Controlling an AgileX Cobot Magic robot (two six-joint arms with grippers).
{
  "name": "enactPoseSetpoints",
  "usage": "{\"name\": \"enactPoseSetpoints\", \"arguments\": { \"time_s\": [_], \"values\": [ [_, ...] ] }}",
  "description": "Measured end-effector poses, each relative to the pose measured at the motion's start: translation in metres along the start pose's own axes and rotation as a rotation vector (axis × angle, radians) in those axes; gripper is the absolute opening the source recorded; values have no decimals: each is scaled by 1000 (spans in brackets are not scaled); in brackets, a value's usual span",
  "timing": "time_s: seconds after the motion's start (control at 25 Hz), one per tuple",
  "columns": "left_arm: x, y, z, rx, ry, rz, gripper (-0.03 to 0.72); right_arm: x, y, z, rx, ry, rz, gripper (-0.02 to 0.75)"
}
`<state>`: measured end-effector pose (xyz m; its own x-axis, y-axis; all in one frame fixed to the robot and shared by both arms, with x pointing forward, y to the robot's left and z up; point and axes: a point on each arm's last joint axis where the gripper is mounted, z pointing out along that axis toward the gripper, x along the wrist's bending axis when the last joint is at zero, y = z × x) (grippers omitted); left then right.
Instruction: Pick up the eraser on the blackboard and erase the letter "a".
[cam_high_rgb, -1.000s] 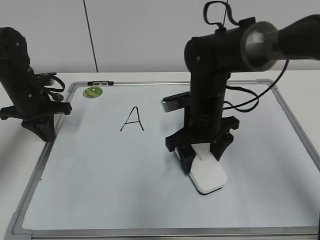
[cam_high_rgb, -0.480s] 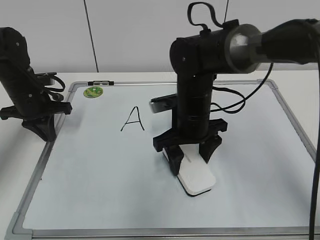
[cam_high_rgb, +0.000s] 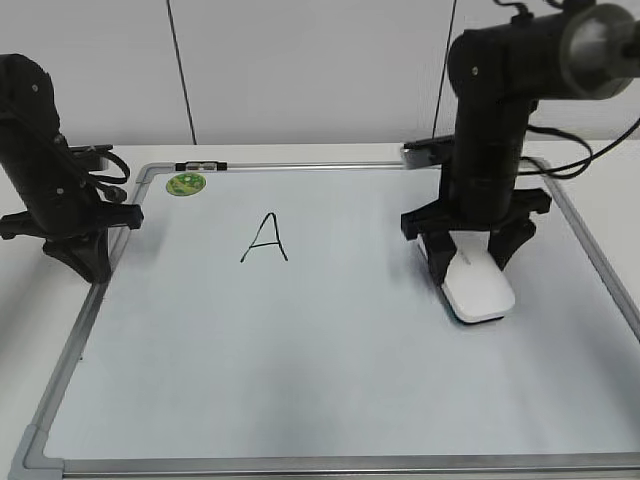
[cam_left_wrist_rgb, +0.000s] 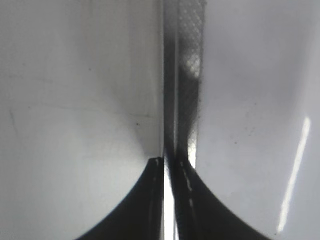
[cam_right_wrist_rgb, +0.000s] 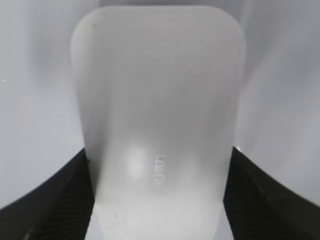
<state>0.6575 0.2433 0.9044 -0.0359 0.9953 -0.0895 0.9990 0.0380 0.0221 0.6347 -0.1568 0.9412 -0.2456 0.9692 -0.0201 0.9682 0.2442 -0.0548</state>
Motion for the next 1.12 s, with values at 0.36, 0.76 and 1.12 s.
{"name": "enactPoseSetpoints", "arguments": {
  "time_s": [0.36,0.76,1.12],
  "values": [
    [0,0,0,0,0,0,29,-29,-14,-72,-216,-159,119,522],
    [0,0,0,0,0,0,29,-104,-29,-51,-115,-119,277,522],
    [0,0,0,0,-2,-1,29,-136,-41,-39,-71,-15,282,522]
  ]
}}
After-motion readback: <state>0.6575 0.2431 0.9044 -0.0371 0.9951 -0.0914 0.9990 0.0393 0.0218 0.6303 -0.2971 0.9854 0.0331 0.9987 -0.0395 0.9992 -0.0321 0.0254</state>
